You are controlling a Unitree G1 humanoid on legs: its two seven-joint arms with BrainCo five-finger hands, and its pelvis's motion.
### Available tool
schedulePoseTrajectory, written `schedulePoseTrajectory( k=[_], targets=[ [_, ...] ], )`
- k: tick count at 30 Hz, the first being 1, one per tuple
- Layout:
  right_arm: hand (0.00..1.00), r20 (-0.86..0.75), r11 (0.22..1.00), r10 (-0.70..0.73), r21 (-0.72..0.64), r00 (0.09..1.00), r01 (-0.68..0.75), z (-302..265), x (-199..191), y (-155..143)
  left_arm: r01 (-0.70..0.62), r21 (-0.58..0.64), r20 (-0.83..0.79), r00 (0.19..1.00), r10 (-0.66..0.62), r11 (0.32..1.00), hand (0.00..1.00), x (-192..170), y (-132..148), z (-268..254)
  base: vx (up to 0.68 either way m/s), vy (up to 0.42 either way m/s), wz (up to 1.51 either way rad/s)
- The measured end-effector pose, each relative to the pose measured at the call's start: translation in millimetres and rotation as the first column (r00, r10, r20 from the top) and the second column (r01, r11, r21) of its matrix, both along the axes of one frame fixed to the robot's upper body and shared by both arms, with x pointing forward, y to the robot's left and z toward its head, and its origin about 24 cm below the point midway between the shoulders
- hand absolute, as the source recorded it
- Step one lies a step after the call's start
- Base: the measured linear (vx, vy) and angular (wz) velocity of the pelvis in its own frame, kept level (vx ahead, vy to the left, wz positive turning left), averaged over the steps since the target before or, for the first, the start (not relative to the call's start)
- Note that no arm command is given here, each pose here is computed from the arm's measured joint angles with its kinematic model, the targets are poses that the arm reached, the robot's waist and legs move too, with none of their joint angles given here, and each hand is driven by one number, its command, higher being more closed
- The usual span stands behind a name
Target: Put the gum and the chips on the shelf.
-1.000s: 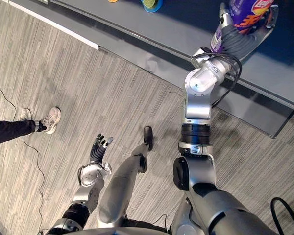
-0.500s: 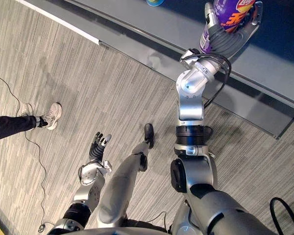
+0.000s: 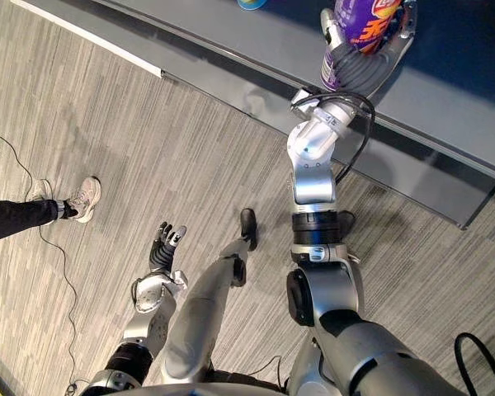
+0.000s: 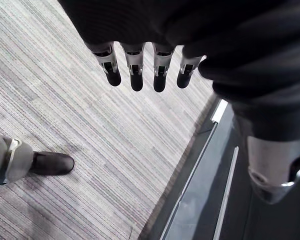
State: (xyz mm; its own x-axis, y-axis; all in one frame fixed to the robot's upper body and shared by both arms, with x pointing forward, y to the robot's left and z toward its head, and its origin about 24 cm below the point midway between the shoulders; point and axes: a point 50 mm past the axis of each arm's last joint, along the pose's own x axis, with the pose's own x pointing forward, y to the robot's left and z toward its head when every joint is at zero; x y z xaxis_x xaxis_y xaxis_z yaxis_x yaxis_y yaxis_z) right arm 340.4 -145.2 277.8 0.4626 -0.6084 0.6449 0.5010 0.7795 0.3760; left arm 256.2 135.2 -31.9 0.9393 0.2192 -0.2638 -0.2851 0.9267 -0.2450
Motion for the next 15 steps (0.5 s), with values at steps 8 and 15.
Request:
schedulePoseTrajectory(
  k=[8,15],
  targets=[
    [0.00,-0.074,0.999,0.034,0.007,0.997,-0.033,-19,5,5,-0.034,-0.006,-0.003,0.999,0.034,0.999,0.00,-1,7,-1,-0.01,-0.010,-0.04],
    [0.00,-0.082,0.999,0.040,0.003,0.996,-0.040,-21,5,6,-0.035,-0.006,-0.004,0.999,0.035,0.999,0.00,-1,7,-1,0.00,-0.007,-0.02]
  ],
)
